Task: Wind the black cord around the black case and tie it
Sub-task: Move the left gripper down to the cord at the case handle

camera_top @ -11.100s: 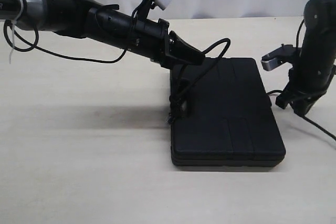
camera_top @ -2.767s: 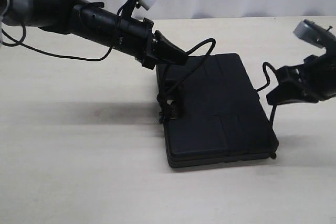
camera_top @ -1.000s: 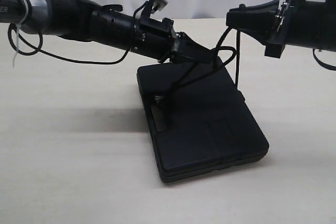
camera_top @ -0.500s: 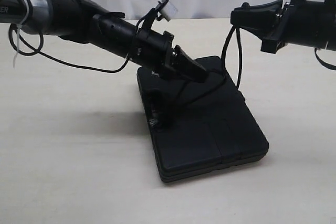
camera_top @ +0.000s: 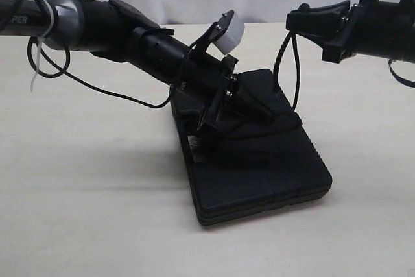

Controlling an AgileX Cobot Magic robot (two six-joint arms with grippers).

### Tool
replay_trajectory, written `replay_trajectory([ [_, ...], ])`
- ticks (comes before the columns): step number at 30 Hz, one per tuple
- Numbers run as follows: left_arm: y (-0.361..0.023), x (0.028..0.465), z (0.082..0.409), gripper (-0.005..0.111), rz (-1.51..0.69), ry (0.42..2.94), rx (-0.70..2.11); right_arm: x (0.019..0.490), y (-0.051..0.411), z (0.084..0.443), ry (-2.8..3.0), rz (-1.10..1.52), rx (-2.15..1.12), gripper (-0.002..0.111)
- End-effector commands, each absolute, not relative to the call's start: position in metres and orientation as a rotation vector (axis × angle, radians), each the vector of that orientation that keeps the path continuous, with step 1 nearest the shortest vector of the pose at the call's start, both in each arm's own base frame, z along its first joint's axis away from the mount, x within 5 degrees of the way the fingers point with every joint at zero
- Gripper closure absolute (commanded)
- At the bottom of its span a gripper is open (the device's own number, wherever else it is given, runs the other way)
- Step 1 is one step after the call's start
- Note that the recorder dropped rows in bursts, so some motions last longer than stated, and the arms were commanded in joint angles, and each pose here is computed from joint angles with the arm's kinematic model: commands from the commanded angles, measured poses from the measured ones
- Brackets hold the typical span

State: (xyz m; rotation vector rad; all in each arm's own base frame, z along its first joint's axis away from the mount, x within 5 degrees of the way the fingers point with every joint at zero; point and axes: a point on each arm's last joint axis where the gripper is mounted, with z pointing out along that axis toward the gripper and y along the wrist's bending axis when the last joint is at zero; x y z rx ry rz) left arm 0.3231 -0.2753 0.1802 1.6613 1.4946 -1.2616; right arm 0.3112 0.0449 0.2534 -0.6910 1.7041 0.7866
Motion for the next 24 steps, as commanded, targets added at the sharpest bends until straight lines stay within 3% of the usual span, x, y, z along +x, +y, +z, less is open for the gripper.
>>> replay_trajectory([
  [1,-0.278,0.333,0.179,0.107,-1.113,1.547,1.603,0.310,0.047,0.257,1.692,0.813,-0.691,0.104],
  [9,-0.284,0.341,0.192,0.107,-1.060,1.373,1.494,0.305,0.048,0.250,1.770,0.841,-0.745,0.104],
  [14,-0.281,0.365,0.189,0.107,-0.852,1.545,1.294,0.299,0.049,0.242,1.847,0.848,-0.824,0.104],
  [17,-0.281,0.364,0.190,0.107,-0.867,1.538,1.295,0.297,0.048,0.239,1.864,0.833,-0.871,0.104],
  [21,-0.282,0.337,0.191,0.107,-1.049,1.341,1.575,0.309,0.042,0.241,1.883,0.742,-0.702,0.104],
  [24,-0.279,0.328,0.198,0.107,-1.051,1.275,1.681,0.313,0.039,0.242,1.894,0.714,-0.639,0.104],
])
